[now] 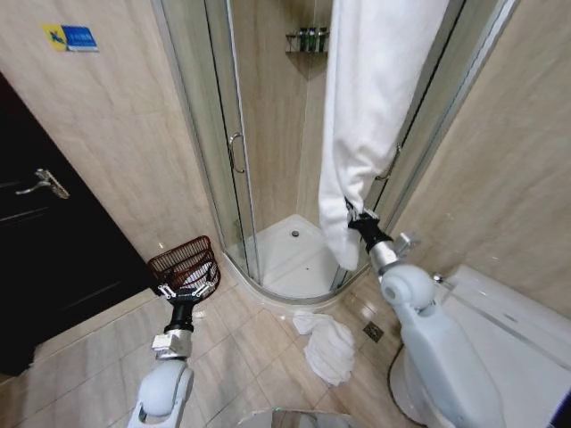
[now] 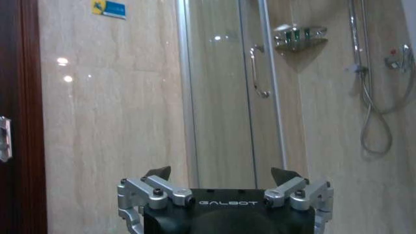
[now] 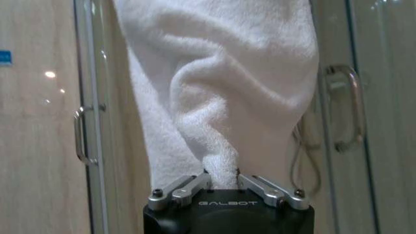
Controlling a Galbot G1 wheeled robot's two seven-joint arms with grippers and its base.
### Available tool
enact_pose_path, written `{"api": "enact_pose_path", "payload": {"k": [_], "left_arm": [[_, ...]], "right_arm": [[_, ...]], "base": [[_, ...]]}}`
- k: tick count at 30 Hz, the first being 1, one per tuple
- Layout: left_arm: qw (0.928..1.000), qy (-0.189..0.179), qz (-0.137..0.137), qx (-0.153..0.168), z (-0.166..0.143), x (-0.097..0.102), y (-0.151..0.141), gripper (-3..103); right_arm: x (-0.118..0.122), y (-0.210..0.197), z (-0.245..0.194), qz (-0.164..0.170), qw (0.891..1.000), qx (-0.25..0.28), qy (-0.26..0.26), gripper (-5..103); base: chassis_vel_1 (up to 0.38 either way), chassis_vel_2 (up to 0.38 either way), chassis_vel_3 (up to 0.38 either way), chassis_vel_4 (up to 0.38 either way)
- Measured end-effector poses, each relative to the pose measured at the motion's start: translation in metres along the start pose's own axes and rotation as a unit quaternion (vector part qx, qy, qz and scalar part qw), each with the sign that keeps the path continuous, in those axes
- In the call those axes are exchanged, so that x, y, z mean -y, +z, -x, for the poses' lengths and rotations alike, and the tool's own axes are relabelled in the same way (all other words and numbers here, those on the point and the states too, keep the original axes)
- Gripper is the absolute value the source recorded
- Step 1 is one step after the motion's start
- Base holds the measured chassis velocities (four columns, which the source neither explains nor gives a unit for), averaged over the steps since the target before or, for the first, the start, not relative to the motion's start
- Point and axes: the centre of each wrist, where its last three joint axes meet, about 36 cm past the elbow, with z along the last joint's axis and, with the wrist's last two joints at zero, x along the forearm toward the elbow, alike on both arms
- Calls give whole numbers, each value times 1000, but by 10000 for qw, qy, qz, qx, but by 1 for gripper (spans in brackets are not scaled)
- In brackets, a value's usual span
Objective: Discard the used towel into the hamper.
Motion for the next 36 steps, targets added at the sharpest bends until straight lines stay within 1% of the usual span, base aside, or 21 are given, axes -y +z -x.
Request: {"api": "enact_pose_path", "payload": {"k": [2, 3, 7, 8, 11, 12, 14, 15, 17, 19, 22, 23, 25, 26, 28, 29, 30, 31, 32, 34, 36], "left_arm": [[10000, -16, 80, 11, -2, 3, 3, 100], [10000, -16, 80, 11, -2, 3, 3, 100], [10000, -52, 65, -51, -7, 7, 5, 100], [10000, -52, 65, -51, -7, 7, 5, 100], [9999, -69, 48, -82, -8, 6, 6, 100], [9999, -69, 48, -82, -8, 6, 6, 100], [9999, -82, 53, -89, -9, 5, 6, 100], [9999, -82, 53, -89, -9, 5, 6, 100], [9999, -91, 36, -44, -9, 3, 2, 100], [9999, -94, 36, -13, -9, 2, 0, 100], [9998, -123, 13, 141, -9, -2, -11, 100], [9998, -123, 13, 141, -9, -2, -11, 100], [9996, -134, -53, 243, -9, -4, -22, 100], [9996, -134, -53, 243, -9, -4, -22, 100], [9995, -133, -66, 274, -9, -3, -24, 100], [9995, -128, -83, 276, -10, 2, -22, 100], [9995, -128, -83, 276, -10, 2, -22, 100], [9995, -144, -119, 250, -12, 8, -21, 100], [9995, -148, -173, 241, -12, 13, -21, 100], [9994, -141, -195, 241, -12, 15, -23, 100], [9993, -104, -231, 292, -11, 19, -34, 100]], "right_arm": [[0, 10, -8, -64, 9999, -80, 74, 4], [0, 10, -8, -64, 9999, -80, 74, 4], [1, 36, -33, -28, 9990, -367, 253, 4], [1, 36, -33, -28, 9990, -367, 253, 4], [-1, 58, -64, 1, 9973, -648, 344, 4], [-1, 58, -64, 1, 9973, -648, 344, 4], [-4, 66, -90, -78, 9964, -689, 481, 4], [-4, 66, -90, -78, 9964, -689, 481, 4], [-10, 60, -113, -204, 9964, -577, 586, 4], [-14, 52, -120, -266, 9966, -483, 606, 4], [-28, -2, -144, -559, 9967, 47, 582, 4], [-28, -2, -144, -559, 9967, 47, 582, 4], [-36, -34, -154, -657, 9953, 267, 652, 4], [-36, -34, -154, -657, 9953, 267, 652, 4], [-34, -42, -159, -627, 9943, 150, 851, 4], [-32, -42, -163, -587, 9927, 11, 1058, 4], [-32, -42, -163, -587, 9927, 11, 1058, 4], [-31, -39, -168, -551, 9907, -114, 1241, 4], [-30, -38, -172, -572, 9889, -158, 1363, 4], [-29, -37, -173, -605, 9881, -150, 1407, 4], [-24, -39, -175, -788, 9849, 3, 1542, 4]], "base": [[0, 0, 0, 0], [0, 0, 0, 0], [0, 0, 0, 0], [0, 0, 0, 0], [0, 0, 0, 0], [0, 0, 0, 0], [0, 0, 0, 0], [0, 0, 0, 0], [0, 0, 0, 0], [0, 0, 0, 0], [0, 0, 0, 0], [0, 0, 0, 0], [0, 0, 0, 0], [0, 0, 0, 0], [0, 0, 0, 0], [0, 0, 0, 0], [0, 0, 0, 0], [0, 0, 0, 0], [0, 0, 0, 0], [0, 0, 0, 0], [0, 0, 0, 0]]}}
